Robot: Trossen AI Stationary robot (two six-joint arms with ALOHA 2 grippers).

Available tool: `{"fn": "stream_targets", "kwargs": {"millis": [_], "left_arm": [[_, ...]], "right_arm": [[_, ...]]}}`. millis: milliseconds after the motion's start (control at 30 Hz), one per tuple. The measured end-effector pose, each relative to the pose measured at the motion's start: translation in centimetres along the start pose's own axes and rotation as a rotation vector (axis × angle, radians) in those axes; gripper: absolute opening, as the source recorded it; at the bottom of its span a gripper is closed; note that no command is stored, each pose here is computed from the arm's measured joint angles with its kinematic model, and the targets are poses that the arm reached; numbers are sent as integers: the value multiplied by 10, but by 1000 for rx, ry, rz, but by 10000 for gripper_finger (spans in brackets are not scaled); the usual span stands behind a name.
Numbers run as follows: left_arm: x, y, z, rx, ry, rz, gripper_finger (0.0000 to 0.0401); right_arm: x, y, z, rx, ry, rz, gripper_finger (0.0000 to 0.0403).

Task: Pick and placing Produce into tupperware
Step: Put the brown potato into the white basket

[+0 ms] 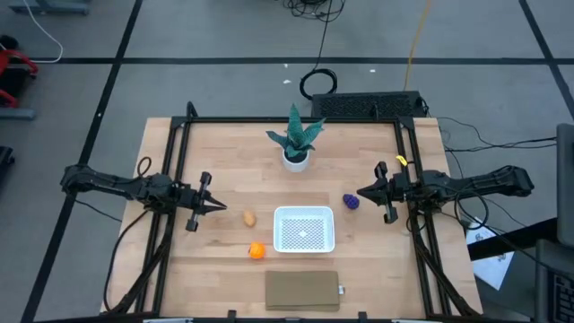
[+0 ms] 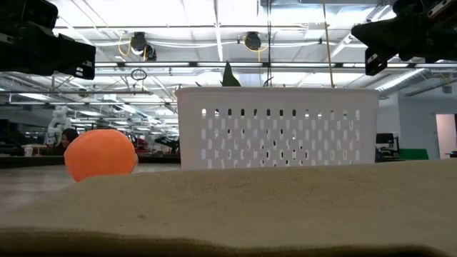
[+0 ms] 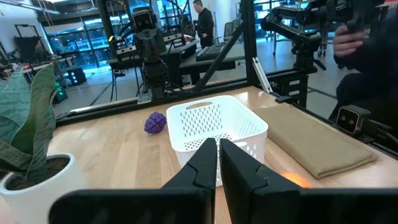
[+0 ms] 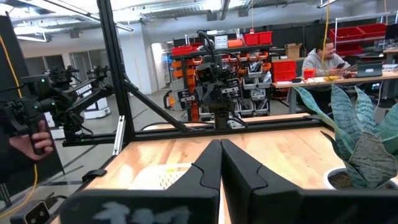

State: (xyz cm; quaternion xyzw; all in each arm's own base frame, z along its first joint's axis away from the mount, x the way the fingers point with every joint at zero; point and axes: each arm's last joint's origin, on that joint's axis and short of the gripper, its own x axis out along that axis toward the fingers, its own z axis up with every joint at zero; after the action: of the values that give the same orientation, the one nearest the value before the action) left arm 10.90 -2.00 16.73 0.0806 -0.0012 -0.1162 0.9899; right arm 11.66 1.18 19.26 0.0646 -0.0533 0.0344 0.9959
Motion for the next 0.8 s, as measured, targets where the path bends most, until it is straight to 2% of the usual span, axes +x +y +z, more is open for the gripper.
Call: {"fn": "stream_targets", "kwargs": {"millis": [367, 567, 800], "left_arm": [[0, 1, 7, -2, -68, 16, 24], [0, 2, 8, -108, -86, 26, 24], [-1, 5, 16, -117, -126, 90, 24]], "right_arm": [[0, 0, 0, 6, -1, 0, 0], [0, 0, 0, 1, -1, 0, 0], [0, 0, 1, -28, -9, 1, 0]]}}
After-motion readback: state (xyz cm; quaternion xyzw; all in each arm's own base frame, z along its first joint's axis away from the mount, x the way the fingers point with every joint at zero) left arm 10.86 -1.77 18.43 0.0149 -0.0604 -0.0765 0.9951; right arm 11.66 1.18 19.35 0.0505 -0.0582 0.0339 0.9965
